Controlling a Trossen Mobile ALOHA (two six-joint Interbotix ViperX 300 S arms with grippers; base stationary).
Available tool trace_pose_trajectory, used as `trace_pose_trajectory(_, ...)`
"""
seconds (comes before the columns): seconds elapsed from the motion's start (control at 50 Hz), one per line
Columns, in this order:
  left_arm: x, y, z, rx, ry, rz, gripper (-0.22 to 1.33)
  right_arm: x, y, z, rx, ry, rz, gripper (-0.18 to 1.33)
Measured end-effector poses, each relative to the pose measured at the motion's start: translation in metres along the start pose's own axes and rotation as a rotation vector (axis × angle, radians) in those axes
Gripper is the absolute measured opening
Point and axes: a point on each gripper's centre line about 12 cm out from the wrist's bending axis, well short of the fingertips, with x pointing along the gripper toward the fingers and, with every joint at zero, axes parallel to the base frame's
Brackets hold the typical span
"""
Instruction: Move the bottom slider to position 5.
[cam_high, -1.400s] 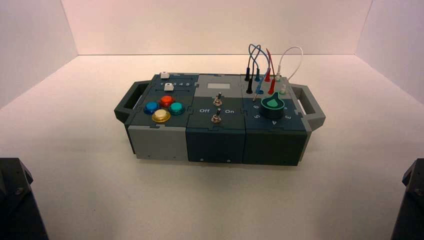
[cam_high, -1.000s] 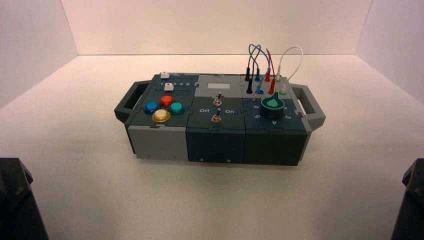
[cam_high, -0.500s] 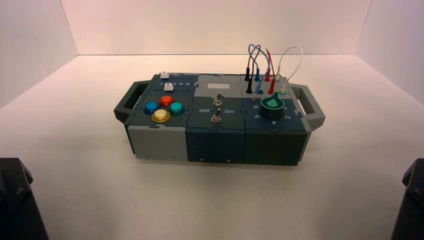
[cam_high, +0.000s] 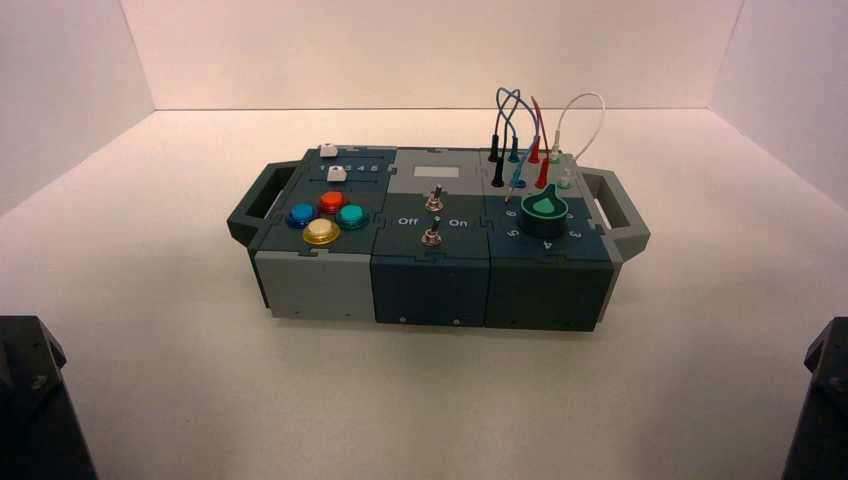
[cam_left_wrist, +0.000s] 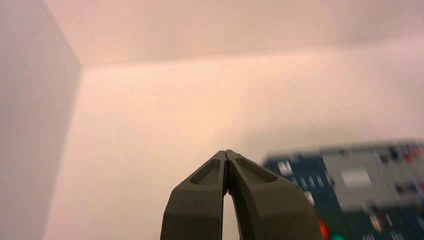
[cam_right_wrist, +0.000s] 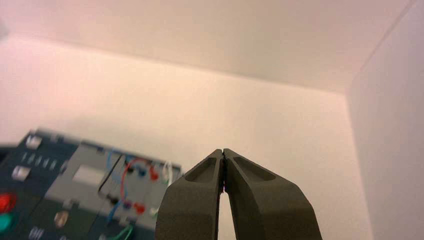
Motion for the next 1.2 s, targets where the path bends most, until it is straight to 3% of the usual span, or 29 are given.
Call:
trace_pose_trajectory(0.3, 0.026, -0.028, -0.020, 0.085, 0.196, -0.090, -0.16, 0.025, 0.023, -0.014, -0.053, 0.187, 0.044, -0.14)
trace_pose_trajectory(0.72, 0.043, -0.039, -0.032, 0.058, 0.292, -0.114, -0.16, 0.033, 0.028, -0.017, -0.036, 0.226, 0.059, -0.14)
trace_pose_trajectory(1.04, 0.071, -0.065, -0.055, 0.083, 0.454, -0.151, -0.16, 0.040, 0.049, -0.025, -0.088, 0.264, 0.120, -0.14)
trace_pose_trajectory(1.2, 0.086, -0.075, -0.059, 0.092, 0.496, -0.157, -0.16, 0.043, 0.060, -0.027, -0.113, 0.270, 0.157, -0.14)
